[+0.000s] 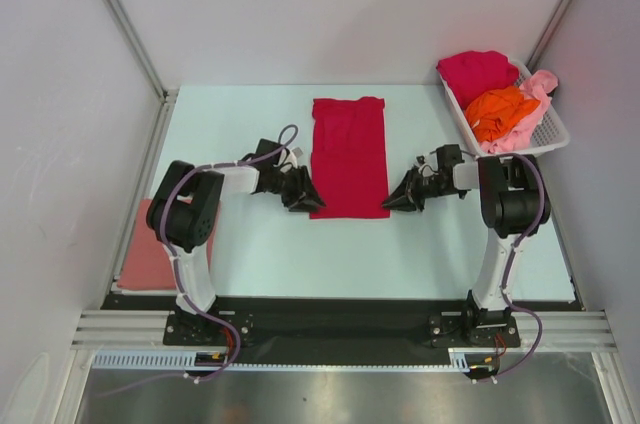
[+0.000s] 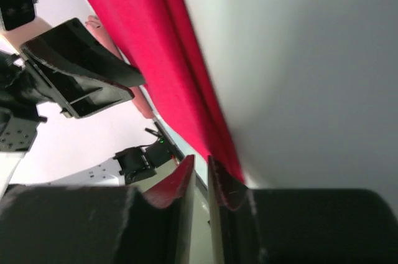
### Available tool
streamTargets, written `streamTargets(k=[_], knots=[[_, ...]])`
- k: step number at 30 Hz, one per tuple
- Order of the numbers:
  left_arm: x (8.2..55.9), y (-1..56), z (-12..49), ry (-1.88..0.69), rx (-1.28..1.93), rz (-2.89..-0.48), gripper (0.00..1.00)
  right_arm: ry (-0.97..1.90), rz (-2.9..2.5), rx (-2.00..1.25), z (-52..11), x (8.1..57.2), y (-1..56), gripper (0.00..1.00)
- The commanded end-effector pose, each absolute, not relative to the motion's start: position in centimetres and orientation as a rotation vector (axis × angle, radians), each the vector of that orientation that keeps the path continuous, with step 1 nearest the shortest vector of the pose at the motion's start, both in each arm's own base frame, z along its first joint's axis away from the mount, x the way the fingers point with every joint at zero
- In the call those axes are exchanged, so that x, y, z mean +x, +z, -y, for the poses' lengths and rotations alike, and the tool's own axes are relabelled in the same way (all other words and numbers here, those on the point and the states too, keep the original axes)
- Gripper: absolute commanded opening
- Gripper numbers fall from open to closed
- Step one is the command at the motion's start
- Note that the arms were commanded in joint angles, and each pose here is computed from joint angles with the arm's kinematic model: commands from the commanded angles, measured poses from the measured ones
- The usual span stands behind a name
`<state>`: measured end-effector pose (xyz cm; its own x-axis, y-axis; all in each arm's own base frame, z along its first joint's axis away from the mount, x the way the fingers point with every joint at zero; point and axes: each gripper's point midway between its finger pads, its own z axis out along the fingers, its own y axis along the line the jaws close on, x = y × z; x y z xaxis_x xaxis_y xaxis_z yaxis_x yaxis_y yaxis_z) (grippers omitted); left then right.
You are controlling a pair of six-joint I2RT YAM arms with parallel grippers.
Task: Fold and stack the t-shirts
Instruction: Fold the tshirt
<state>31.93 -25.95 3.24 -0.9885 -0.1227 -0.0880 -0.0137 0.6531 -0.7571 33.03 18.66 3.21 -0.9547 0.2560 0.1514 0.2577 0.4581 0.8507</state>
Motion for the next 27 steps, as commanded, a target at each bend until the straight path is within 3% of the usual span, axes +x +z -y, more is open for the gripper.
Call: streamTargets(k=[1,7,13,19,23,27], knots=[[31.3,1.2,24.2,-1.185,-0.103,-2.767,0.43,-1.523,2.704,-0.457,-17.3,32.3,1.9,0.19],[32.0,5.0,24.0,-1.158,0.006,-2.695,0.45,-1.501,2.793,-0.436,-16.1,32.1,5.0,0.20],[37.4,9.1,26.4,-1.268,-0.006,-2.574,0.46,-1.592,2.856,-0.409,-17.3,37.3,8.8,0.21],[44.4,9.6,29.2,-1.418,-0.049,-2.421,0.46,-1.762,2.786,-0.447,-20.4,44.8,9.0,0.20],[47.4,5.0,29.3,-1.405,-0.110,-2.465,0.44,-1.814,2.718,-0.517,-21.2,48.6,6.0,0.18],[49.5,3.8,27.3,-1.350,-0.165,-2.449,0.45,-1.783,2.747,-0.556,-20.7,50.6,4.7,0.19]])
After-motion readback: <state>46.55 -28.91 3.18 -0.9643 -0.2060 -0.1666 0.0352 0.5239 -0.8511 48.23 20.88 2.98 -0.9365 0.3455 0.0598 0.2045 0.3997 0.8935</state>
